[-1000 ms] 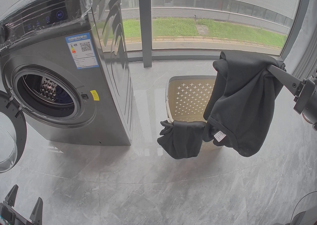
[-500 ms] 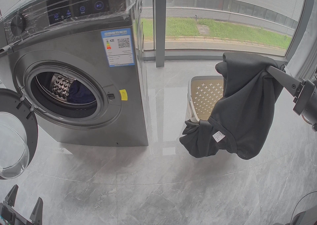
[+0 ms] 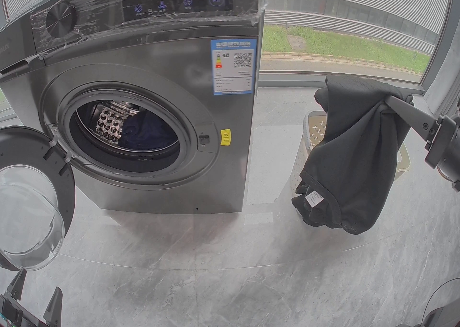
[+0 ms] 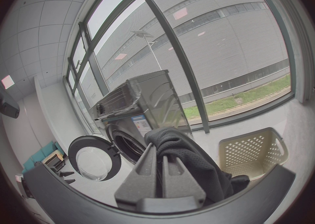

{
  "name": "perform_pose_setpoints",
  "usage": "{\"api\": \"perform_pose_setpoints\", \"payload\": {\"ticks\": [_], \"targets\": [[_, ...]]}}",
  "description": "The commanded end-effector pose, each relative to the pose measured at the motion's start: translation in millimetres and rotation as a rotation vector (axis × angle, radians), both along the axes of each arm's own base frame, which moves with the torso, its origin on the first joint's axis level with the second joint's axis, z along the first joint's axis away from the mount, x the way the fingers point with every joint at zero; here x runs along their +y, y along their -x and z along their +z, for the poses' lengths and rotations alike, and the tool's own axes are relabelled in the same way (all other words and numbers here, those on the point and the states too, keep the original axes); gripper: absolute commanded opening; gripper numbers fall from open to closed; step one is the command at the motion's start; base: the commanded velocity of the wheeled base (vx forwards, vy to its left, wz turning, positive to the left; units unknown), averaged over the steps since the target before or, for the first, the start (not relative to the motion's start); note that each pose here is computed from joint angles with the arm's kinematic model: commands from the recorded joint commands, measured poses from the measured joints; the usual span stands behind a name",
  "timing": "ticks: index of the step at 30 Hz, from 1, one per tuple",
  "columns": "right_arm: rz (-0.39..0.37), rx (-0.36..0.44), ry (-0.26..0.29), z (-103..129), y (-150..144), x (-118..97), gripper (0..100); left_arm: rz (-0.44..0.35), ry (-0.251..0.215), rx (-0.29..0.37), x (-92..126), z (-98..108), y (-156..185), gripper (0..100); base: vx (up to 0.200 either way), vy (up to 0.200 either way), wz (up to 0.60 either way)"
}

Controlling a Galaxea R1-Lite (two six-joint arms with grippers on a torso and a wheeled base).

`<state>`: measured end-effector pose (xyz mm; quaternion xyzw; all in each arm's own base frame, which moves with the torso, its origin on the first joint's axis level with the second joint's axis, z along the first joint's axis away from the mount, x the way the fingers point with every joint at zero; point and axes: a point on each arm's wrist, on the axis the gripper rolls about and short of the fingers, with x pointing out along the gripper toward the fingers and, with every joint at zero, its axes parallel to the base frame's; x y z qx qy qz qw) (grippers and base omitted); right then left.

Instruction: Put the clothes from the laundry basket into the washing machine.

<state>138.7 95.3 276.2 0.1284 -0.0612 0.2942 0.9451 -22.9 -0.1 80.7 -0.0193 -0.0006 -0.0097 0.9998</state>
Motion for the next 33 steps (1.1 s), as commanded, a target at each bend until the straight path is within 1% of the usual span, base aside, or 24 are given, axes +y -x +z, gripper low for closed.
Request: {"api": "perform_pose_setpoints", "payload": {"ticks": [1, 8, 14, 26, 32, 33], "targets": [[-0.002, 0.003, 0.002, -0.9, -0.7, 0.1, 0, 0.001, 0.001, 0.000, 0.0, -4.8, 0.0, 100, -0.200, 0.000, 0.00], [-0.002, 0.011, 0.005, -2.4, -2.1, 1.1, 0, 0.001, 0.000, 0.000, 0.0, -4.8, 0.0, 100, -0.200, 0.000, 0.00], [-0.003, 0.009, 0.004, -2.1, -1.9, 0.6, 0, 0.001, -0.002, 0.000, 0.0, -4.8, 0.0, 100, 0.000, 0.000, 0.00], [-0.003, 0.014, 0.005, -3.0, -2.3, 0.9, 0, 0.001, -0.002, 0.000, 0.0, -4.8, 0.0, 100, 0.000, 0.200, 0.00], [-0.003, 0.014, 0.005, -3.0, -2.3, 0.9, 0, 0.001, -0.003, 0.000, 0.0, -4.8, 0.0, 100, 0.000, 0.000, 0.00], [-0.003, 0.015, 0.004, -3.0, -2.3, 0.9, 0, 0.001, -0.002, 0.000, 0.0, -4.8, 0.0, 100, -0.200, 0.000, 0.00]]}}
